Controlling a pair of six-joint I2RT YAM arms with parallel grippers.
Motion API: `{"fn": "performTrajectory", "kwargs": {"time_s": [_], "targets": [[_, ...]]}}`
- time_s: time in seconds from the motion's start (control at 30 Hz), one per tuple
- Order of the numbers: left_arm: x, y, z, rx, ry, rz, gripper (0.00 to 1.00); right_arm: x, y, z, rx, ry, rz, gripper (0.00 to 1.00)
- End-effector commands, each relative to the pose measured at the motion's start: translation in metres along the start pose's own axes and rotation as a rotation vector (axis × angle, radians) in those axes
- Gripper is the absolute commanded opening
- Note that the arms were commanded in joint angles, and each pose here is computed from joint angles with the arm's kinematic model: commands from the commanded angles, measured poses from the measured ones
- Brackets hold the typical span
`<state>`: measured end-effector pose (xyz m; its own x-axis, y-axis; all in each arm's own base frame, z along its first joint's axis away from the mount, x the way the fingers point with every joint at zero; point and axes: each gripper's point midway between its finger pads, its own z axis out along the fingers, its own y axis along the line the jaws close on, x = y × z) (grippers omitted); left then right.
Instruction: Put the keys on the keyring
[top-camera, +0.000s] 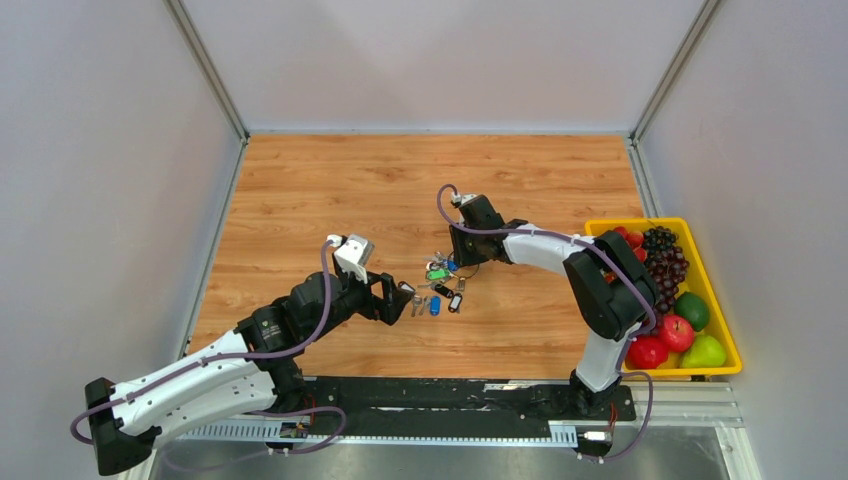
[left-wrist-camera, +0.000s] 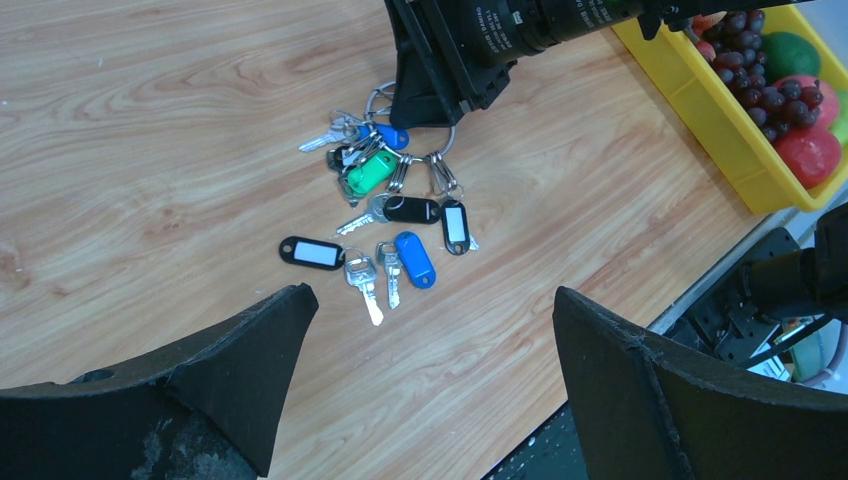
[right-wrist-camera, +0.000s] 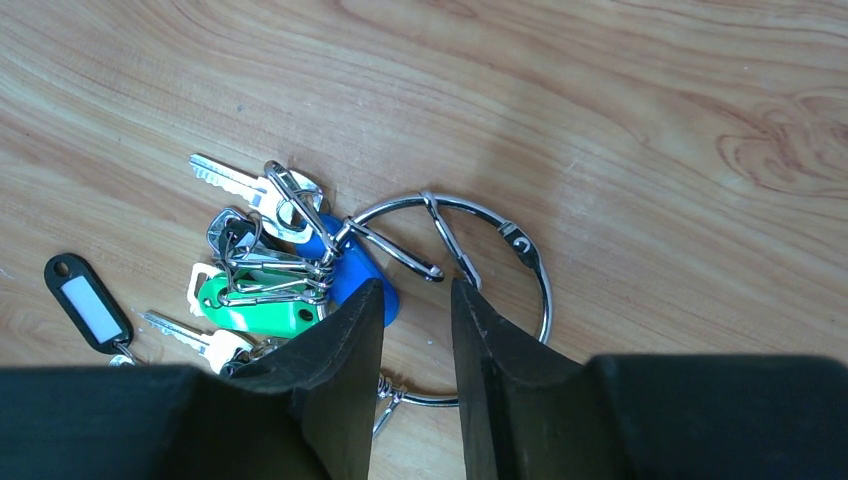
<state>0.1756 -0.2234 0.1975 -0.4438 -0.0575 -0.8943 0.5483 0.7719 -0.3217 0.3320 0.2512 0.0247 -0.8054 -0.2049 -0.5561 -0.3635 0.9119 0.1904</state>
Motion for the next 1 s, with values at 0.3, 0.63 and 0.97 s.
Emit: {"fn": "performTrajectory", "kwargs": {"time_s": [0.3,0.63,0.97], "targets": [[-0.01,-0.007,0.0,0.031,-0.036,0.001,1.0,-0.018,0.014,0.005,-0.05,-0.038,-0.019,0.33],[-0.009,-0.007,0.001,0.03,-0.029,0.003,1.0,-0.013,0.013,0.009,-0.052,-0.026,-0.029,0.22],[-0.01,-0.009,0.001,0.036,-0.025,0.004,1.0,-0.013,0.007,0.002,-0.022,-0.038,-0.027,0.0]]}}
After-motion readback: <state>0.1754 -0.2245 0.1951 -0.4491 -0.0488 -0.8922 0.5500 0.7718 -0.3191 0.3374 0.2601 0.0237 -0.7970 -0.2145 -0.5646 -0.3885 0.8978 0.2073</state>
